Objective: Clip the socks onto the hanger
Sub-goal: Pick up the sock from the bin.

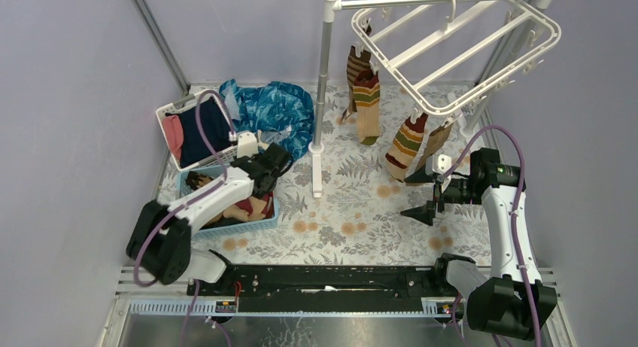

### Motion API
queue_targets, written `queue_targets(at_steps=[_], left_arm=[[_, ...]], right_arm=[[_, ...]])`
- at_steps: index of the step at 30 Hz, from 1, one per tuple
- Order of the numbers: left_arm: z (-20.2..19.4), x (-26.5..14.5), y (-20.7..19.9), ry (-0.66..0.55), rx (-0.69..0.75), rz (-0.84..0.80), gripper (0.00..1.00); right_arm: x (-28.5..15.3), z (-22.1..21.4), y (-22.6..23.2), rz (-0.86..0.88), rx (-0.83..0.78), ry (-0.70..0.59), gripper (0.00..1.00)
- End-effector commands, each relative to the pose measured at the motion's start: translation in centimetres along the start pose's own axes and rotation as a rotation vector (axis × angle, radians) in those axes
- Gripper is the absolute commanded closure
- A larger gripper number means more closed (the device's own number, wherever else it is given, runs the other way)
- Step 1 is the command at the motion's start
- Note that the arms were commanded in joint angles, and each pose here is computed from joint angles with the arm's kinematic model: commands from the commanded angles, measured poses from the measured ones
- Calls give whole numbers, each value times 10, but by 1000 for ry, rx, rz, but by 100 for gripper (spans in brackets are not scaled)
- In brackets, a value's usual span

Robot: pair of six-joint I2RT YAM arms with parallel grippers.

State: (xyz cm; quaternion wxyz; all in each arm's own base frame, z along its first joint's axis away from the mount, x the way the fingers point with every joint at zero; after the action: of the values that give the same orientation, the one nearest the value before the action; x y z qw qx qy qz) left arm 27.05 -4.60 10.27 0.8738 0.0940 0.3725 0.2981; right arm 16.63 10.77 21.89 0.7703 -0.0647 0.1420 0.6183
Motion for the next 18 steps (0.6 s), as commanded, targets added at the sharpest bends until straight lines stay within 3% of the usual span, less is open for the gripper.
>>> queue_targets(at_steps=[1,9,13,18], left_arm=[[43,-41,15,-74,-81,-169,100],[108,-144,42,-338,-122,-686,100],[137,-225,45,-548,-54,-1076,100],[148,-320,38,-683,51,-1576,100]], right_arm=[[0,8,6,15,-31,-15,0],[0,9,8,23,-42,-26,0],[0,10,10,27,-48,-29,0],[-3,30,9,18,-3,-69,0]])
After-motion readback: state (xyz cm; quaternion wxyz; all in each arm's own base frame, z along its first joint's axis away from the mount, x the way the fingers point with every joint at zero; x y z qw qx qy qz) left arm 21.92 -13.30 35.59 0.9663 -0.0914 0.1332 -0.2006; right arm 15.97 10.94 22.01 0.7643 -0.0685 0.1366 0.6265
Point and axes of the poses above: each gripper's point midway between its finger pads, its own x axis out along the fingers, its own y axis along the line the jaws close on, z = x × y, the point moved 2 cm from there along -x, back along the fingers, and after that the axes turned 7 degrees about x, right-handed, at the moved point
